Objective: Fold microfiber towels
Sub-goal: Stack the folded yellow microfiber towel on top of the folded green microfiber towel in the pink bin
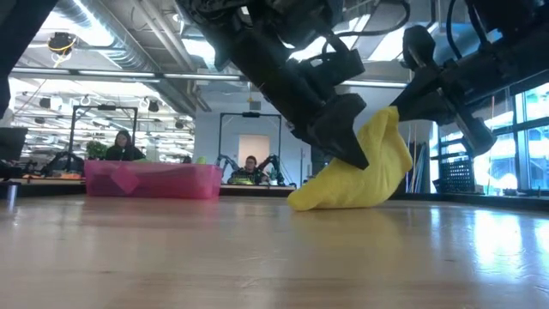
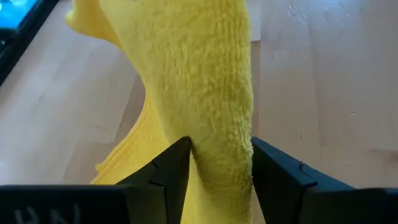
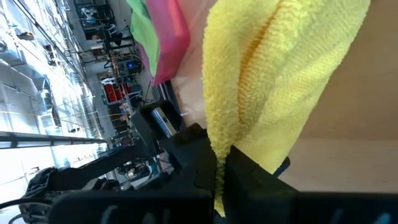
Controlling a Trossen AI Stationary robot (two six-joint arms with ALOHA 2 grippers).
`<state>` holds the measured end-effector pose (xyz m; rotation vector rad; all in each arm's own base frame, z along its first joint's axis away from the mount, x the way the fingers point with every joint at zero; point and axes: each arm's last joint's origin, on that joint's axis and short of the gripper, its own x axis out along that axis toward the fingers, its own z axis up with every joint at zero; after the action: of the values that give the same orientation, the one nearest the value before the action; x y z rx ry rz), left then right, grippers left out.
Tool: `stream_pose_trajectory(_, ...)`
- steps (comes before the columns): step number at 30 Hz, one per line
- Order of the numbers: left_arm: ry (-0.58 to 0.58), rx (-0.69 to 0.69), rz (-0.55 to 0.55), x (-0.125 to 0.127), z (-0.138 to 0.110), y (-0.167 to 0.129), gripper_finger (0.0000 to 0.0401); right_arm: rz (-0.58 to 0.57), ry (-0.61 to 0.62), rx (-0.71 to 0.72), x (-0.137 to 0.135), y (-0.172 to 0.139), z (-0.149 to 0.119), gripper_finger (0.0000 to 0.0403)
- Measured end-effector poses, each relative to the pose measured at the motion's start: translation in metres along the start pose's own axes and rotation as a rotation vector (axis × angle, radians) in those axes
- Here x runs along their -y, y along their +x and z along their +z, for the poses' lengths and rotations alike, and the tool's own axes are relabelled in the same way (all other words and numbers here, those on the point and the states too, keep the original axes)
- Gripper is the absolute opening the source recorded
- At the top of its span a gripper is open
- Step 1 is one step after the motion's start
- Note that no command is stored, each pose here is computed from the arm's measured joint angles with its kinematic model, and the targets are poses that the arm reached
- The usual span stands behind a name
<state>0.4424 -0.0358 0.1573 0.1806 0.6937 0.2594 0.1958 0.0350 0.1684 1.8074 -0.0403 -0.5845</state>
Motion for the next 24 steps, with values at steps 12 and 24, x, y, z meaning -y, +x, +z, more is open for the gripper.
stream_pose_trajectory(12,-0.074,-0.009,-0.131,-0.002,0.000,0.002,0.0102,0.062,-0.031,0.008,-0.010,0.005,0.006,0.0010)
stream_pose_trajectory(24,-0.096,-0.102,-0.074,-0.042,0.032,-0.009,0.0002,0.150,-0.063,-0.077,-0.021,0.002,0.001,0.0061)
